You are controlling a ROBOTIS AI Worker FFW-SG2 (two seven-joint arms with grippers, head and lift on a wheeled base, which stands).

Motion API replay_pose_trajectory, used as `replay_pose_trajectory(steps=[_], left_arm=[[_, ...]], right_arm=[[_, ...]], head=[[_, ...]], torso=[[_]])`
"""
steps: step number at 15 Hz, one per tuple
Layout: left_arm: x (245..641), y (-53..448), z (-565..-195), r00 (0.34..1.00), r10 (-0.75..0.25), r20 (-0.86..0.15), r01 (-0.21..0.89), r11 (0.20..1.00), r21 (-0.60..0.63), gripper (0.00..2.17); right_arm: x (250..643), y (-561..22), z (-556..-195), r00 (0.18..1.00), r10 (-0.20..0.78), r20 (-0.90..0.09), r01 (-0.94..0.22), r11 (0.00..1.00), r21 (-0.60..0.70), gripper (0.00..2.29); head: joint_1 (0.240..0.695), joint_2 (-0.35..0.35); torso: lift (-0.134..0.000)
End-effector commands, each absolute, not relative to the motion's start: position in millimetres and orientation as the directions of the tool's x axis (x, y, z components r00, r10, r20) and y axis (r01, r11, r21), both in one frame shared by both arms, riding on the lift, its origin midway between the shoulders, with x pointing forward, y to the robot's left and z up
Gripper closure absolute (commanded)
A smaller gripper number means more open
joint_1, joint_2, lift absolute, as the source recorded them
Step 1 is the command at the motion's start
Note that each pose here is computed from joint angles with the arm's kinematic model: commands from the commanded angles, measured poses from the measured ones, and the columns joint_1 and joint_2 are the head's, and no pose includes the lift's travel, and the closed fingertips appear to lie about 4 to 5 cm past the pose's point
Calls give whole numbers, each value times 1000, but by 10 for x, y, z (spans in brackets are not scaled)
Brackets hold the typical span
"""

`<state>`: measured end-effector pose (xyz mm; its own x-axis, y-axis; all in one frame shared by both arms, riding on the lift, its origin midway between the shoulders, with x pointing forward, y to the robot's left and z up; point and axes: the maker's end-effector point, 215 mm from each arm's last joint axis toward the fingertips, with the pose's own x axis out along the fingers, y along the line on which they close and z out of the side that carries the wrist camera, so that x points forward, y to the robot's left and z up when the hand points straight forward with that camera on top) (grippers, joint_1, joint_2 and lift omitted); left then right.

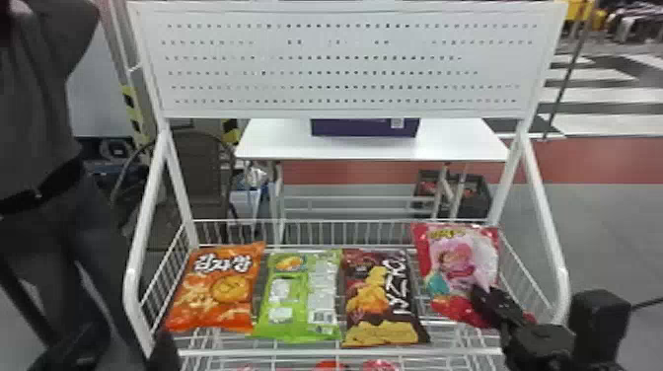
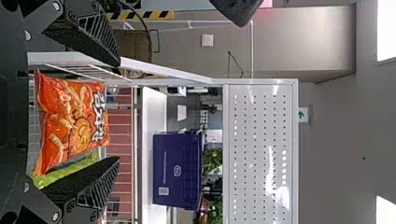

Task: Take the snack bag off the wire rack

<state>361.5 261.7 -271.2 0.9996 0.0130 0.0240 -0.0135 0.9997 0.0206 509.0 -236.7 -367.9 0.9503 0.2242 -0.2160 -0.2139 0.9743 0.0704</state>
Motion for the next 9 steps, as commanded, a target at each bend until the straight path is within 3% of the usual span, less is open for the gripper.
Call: replay_pose_trajectory(steps=[1,4,9], left_arm=[[3617,2616,-2682,999,12,29,-13,1000,22,188],[3615,2612,-2662,999,10,32,-11,1000,23,188],[3612,2617,-2656,999,9,34,-10,1000,25,188]], right_arm=[[4905,-2295,-3326,954,252,-164,-244,967,67,2243],[4588,-2342,-2983,960,264,-99,-259,964,63,2243],[4116,-2783,-2771,979,202,-8,-201,976,86,2243]], head=[[499,0],[499,0],[499,0]], torso=[[0],[0],[0]])
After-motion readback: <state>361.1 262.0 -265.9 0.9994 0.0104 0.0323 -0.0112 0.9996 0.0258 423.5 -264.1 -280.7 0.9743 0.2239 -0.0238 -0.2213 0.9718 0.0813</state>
